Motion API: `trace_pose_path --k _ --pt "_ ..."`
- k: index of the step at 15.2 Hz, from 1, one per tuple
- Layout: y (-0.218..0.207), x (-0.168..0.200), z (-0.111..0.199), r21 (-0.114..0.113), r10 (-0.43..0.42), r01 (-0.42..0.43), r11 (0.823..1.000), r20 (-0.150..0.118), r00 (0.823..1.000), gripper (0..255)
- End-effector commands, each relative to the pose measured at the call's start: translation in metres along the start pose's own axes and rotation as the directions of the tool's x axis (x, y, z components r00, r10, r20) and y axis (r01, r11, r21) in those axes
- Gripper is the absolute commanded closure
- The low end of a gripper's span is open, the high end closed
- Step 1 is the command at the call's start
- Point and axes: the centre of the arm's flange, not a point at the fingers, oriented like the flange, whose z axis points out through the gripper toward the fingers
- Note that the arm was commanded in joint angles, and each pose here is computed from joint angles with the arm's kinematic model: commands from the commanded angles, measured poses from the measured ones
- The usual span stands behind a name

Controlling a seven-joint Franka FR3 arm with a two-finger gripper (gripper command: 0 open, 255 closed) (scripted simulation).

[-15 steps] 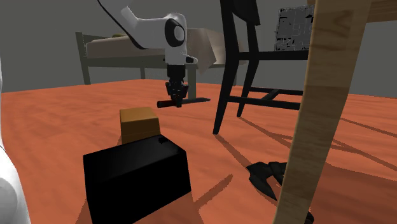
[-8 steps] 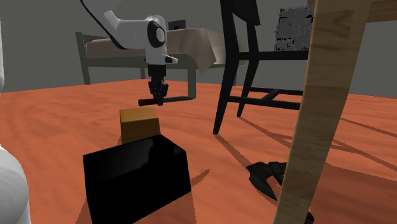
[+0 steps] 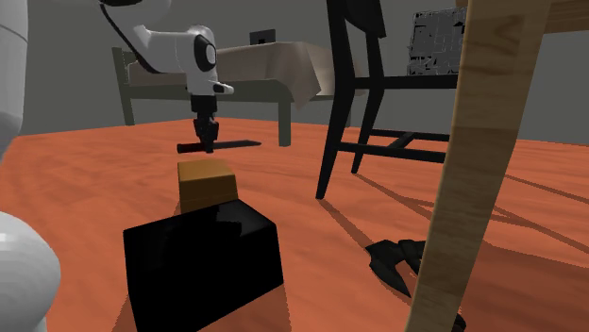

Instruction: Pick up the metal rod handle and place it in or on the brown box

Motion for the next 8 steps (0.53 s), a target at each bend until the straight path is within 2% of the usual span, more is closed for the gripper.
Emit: trace_pose_path --k 1,6,8 --pt "-0.025 -0.015 0.000 0.000 0.002 -0.002 1.000 0.000 1.000 255" --pt "-0.084 -0.047 0.001 0.000 0.002 -0.002 1.000 0.000 1.000 255" --pt "-0.083 -0.046 0.012 0.000 0.002 -0.002 1.000 0.000 1.000 255"
